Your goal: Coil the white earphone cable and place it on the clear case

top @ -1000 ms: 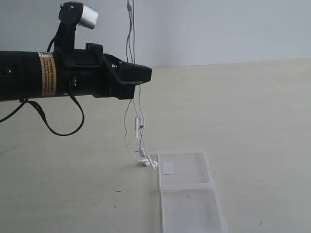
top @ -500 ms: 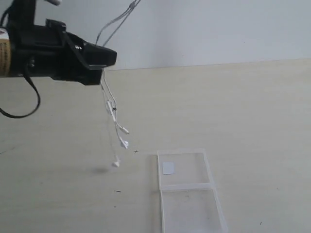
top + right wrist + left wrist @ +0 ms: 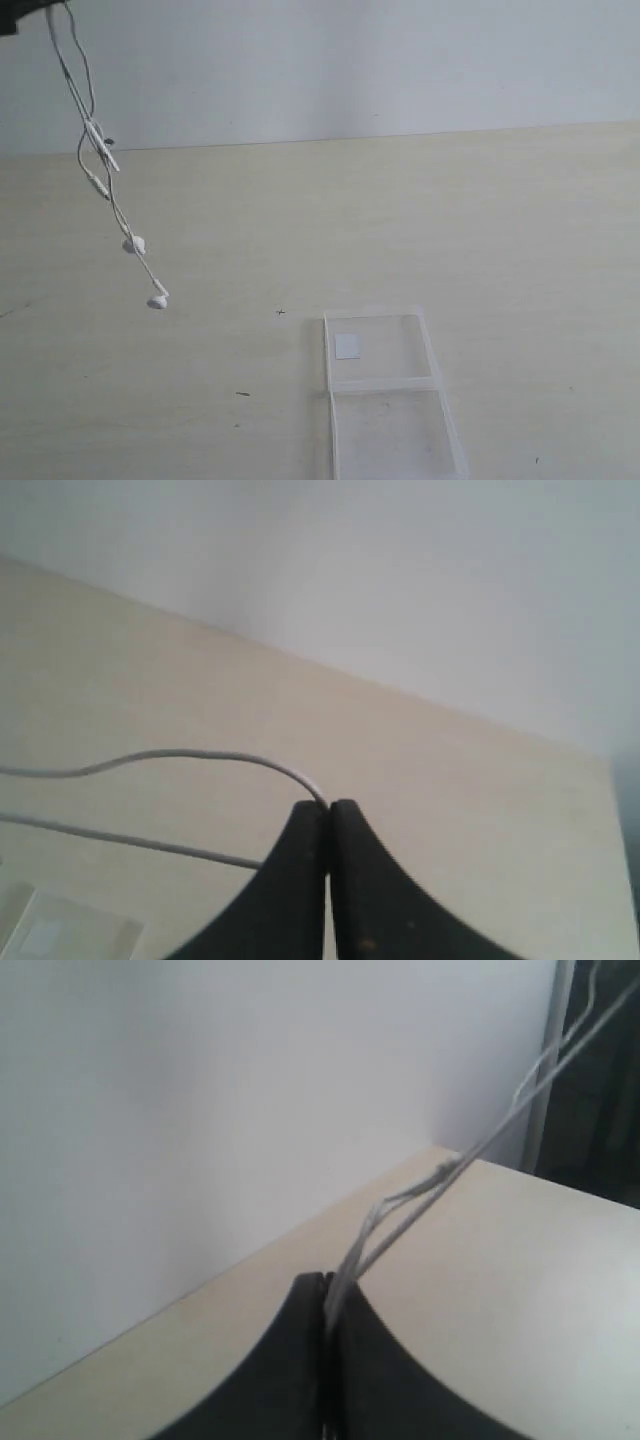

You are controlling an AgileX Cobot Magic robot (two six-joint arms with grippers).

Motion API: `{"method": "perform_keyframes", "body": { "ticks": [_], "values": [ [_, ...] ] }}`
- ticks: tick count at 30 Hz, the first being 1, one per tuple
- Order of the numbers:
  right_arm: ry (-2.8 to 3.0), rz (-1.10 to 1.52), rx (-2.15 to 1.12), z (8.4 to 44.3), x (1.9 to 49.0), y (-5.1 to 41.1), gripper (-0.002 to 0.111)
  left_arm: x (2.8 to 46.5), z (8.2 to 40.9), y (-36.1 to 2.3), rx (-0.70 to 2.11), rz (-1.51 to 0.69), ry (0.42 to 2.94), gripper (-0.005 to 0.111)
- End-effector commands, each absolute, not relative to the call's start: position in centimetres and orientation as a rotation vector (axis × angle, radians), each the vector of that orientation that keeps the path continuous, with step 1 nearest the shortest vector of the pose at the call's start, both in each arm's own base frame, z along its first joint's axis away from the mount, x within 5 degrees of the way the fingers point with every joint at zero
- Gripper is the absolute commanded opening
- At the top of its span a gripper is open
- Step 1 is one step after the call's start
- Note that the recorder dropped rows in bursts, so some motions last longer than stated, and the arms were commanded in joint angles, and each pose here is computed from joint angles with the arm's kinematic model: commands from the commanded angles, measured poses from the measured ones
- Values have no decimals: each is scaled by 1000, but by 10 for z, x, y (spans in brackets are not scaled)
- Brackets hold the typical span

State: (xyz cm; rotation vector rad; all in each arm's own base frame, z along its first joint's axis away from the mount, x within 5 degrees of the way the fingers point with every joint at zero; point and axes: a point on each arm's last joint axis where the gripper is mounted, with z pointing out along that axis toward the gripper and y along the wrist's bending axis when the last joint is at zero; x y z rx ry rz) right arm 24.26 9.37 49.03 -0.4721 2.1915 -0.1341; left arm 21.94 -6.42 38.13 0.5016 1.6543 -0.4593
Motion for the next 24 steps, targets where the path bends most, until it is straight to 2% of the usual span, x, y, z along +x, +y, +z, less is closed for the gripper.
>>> {"method": "perform_keyframes", "body": {
  "ticks": [1, 6, 12, 16, 20, 24],
  "values": [
    [2381, -174, -501, 433, 247, 94, 0, 203, 397, -46, 387, -406, 1610, 0],
    [2521, 162, -681, 357, 244, 123, 0, 186, 406, -48, 395, -483, 1583, 0],
    [2446, 647, -920, 293, 243, 162, 0, 184, 406, -49, 393, -512, 1585, 0],
    [2322, 902, -996, 266, 250, 184, 0, 184, 406, -50, 363, -549, 1597, 0],
    [2090, 1252, -1036, 255, 258, 209, 1, 184, 406, -50, 355, -557, 1599, 0],
    [1949, 1455, -1027, 244, 264, 221, 16, 185, 407, -48, 334, -538, 1597, 0]
  ]
}}
